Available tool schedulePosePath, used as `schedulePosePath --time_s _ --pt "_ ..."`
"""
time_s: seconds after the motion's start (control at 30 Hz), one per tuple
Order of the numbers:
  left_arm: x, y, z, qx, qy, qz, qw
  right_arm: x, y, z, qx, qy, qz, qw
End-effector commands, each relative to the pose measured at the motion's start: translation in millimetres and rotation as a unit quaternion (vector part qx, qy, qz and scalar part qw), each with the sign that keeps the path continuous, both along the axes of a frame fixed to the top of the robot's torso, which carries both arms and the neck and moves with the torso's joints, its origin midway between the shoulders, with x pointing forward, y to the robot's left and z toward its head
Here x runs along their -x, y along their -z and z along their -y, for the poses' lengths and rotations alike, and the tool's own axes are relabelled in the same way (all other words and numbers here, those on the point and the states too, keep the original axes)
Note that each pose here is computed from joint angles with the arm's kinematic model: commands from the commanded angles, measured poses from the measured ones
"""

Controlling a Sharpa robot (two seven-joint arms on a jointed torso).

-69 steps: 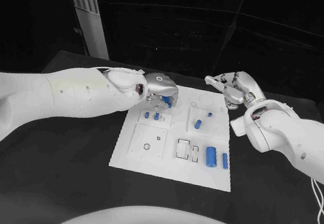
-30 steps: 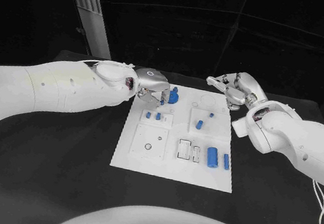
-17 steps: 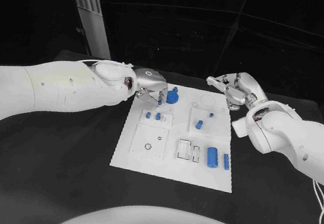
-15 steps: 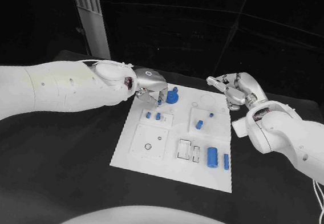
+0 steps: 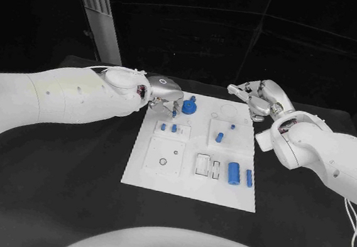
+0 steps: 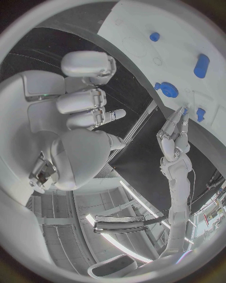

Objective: Assemble the parts on the task board

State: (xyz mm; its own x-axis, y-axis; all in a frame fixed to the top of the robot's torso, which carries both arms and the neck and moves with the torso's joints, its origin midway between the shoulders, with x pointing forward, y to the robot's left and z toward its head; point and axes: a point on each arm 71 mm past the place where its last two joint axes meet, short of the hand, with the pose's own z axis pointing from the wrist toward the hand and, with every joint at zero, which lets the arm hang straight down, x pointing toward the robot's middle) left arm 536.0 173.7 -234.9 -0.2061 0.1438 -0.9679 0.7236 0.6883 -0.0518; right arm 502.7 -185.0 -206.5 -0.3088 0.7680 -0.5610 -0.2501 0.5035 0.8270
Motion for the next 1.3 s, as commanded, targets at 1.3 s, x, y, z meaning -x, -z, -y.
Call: schedulePosePath --time_s 1.3 --pt "-1.3 6.8 1.9 -0.018 -0.011 -0.020 1.000 0.2 -0.8 -0.4 -0.001 -0.005 -0.001 1.000"
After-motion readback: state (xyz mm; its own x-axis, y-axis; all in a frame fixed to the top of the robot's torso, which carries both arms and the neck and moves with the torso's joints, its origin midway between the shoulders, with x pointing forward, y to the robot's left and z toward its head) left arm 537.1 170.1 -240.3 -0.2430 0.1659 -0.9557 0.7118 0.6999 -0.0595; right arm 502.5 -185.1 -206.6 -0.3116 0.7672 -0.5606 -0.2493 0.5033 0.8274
